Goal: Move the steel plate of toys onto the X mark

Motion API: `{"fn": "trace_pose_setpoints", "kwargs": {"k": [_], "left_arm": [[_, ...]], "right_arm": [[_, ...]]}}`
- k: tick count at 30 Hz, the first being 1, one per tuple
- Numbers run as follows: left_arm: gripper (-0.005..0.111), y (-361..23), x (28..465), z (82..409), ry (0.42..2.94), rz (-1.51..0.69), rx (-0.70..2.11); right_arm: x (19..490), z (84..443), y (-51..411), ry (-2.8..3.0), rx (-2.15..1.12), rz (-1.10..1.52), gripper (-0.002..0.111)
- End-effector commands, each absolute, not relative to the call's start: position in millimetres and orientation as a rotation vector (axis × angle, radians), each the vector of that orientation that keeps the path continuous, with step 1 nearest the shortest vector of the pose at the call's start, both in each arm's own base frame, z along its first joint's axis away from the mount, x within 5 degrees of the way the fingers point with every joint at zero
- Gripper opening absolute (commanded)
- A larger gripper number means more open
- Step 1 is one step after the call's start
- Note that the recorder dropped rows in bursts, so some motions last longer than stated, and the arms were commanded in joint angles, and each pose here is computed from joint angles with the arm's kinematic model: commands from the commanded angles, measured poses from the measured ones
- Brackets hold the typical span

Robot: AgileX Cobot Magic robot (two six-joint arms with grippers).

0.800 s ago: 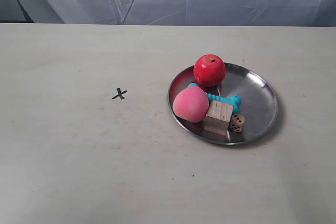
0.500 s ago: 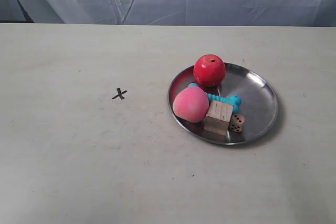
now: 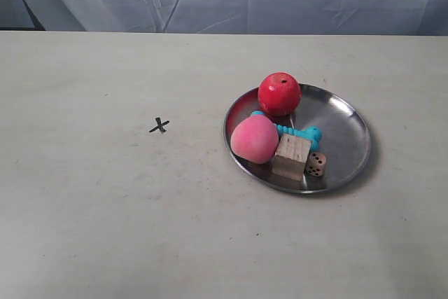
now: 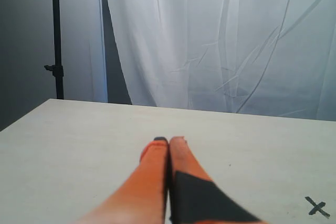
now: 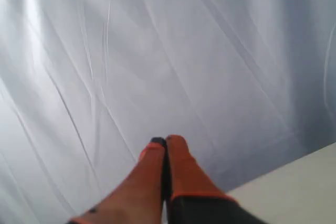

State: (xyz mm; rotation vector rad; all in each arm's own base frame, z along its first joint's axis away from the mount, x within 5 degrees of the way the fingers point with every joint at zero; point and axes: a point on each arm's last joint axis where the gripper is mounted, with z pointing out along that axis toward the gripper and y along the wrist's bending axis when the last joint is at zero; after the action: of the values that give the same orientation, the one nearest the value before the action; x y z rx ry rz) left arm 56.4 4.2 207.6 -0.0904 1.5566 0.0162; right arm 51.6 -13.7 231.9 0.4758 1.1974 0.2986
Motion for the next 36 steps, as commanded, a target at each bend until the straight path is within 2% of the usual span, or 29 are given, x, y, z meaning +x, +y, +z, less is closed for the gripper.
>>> {"fn": "trace_pose_setpoints", "kwargs": {"k": [1,5,8,9,11,14,17,21,26,29,31,33,36], "left_arm": [[0.0,4,56,207,1.555,0.014,-0.089],[0.0,3,56,212,1.493,0.008,-0.079],[0.0,1,54,227,1.326,-0.026,-0.072],[0.0,1,50,240,1.173,-0.105,-0.11],[0.0,4,42,254,0.988,-0.209,-0.191],[0.0,11,41,254,0.955,-0.289,-0.323],[0.0,8,43,253,0.989,-0.272,-0.279],[0.0,0,41,257,0.952,-0.363,-0.216],[0.0,-19,23,274,0.724,-0.356,0.07],[0.0,-14,16,283,0.608,-0.251,0.065],[0.0,-4,17,293,0.647,-0.279,-0.07],[0.0,6,25,299,0.819,-0.281,-0.226],[0.0,7,38,305,1.056,-0.11,-0.197]], "right_arm": [[47,237,-23,0.931,0.836,0.714,0.0],[47,236,-23,0.839,0.964,0.925,0.0],[47,237,-23,0.771,1.026,1.037,0.0],[45,240,-25,0.711,1.028,1.064,0.0],[37,249,-32,0.561,0.978,1.029,0.0],[27,256,-39,0.408,0.941,1.003,0.0],[33,260,-32,0.533,0.925,1.016,0.0],[40,257,-23,0.716,0.882,0.977,0.0],[44,253,-18,0.852,0.798,0.853,0.0],[44,253,-18,0.87,0.781,0.819,-0.001],[44,253,-17,0.883,0.757,0.796,-0.001],[45,254,-15,0.931,0.7,0.735,-0.001],[51,262,-11,1.077,0.635,0.626,-0.001]]}}
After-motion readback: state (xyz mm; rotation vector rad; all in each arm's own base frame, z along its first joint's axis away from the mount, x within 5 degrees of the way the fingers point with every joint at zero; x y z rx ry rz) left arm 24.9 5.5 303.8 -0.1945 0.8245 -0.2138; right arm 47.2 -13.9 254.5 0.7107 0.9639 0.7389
